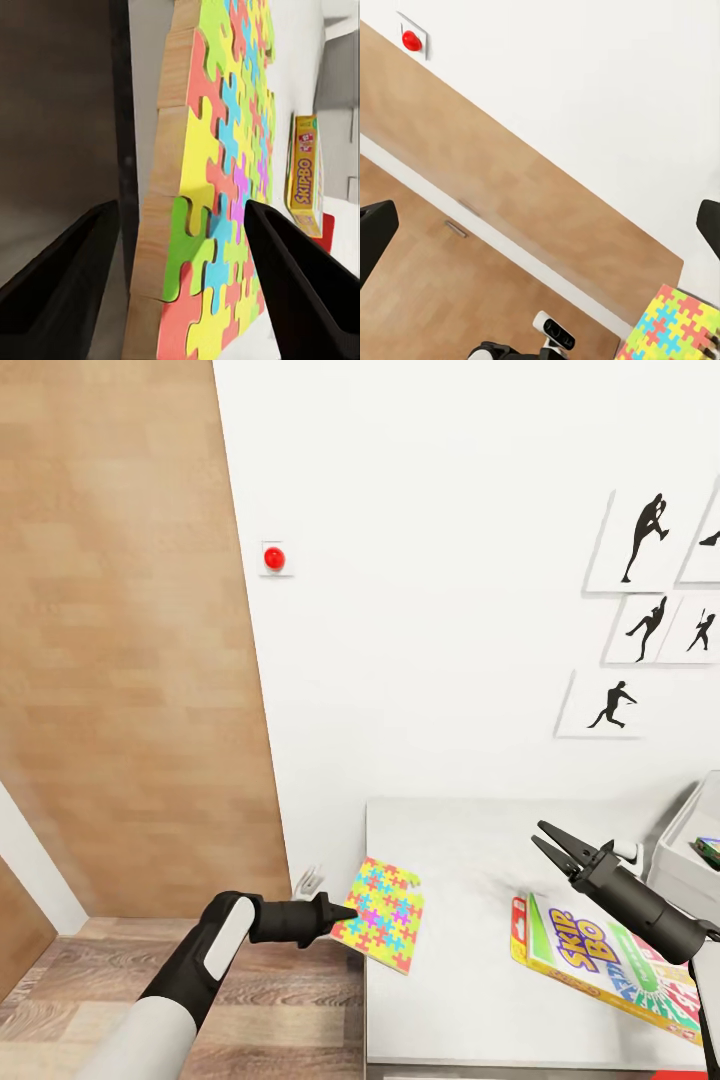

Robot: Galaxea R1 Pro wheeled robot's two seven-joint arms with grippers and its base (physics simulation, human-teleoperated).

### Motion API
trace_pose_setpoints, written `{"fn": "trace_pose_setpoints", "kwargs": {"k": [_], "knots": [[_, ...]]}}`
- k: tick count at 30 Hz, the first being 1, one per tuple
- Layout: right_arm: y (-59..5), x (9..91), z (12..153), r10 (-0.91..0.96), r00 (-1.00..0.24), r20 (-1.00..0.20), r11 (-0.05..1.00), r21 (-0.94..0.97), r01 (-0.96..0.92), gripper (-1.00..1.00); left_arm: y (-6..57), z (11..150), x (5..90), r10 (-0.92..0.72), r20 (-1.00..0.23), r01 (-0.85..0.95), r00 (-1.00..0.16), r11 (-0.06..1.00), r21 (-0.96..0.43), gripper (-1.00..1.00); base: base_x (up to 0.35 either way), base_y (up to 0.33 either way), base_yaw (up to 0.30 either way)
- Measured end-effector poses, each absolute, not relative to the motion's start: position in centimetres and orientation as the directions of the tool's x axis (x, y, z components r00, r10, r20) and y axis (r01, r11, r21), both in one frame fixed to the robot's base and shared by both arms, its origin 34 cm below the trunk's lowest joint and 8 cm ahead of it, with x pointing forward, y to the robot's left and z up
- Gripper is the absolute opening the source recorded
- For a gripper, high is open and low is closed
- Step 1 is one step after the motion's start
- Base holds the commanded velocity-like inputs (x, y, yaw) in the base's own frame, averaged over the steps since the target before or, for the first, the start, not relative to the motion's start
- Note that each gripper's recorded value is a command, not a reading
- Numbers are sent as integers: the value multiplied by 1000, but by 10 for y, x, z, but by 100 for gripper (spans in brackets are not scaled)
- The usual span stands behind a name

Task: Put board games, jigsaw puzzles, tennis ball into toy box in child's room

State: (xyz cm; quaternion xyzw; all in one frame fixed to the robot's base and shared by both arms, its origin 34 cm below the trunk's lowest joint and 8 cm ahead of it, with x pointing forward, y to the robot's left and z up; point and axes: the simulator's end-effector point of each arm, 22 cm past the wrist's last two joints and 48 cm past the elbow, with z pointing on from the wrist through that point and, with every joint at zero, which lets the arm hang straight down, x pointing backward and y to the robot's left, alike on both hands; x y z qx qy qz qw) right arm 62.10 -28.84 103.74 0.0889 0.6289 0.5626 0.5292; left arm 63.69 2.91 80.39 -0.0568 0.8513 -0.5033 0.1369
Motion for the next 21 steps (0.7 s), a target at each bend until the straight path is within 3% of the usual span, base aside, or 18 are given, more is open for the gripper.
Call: {"fn": "trace_pose_setpoints", "kwargs": {"k": [14,21], "knots": [[-289,621,1055,708,-425,-564,351,803,-481,100,33,825,637,-232,-182,49,-956,484,-874,-100,0,0,0],[-288,621,1066,708,-425,-564,351,803,-481,100,56,857,645,-253,-203,79,-946,426,-901,-100,0,0,0]]}}
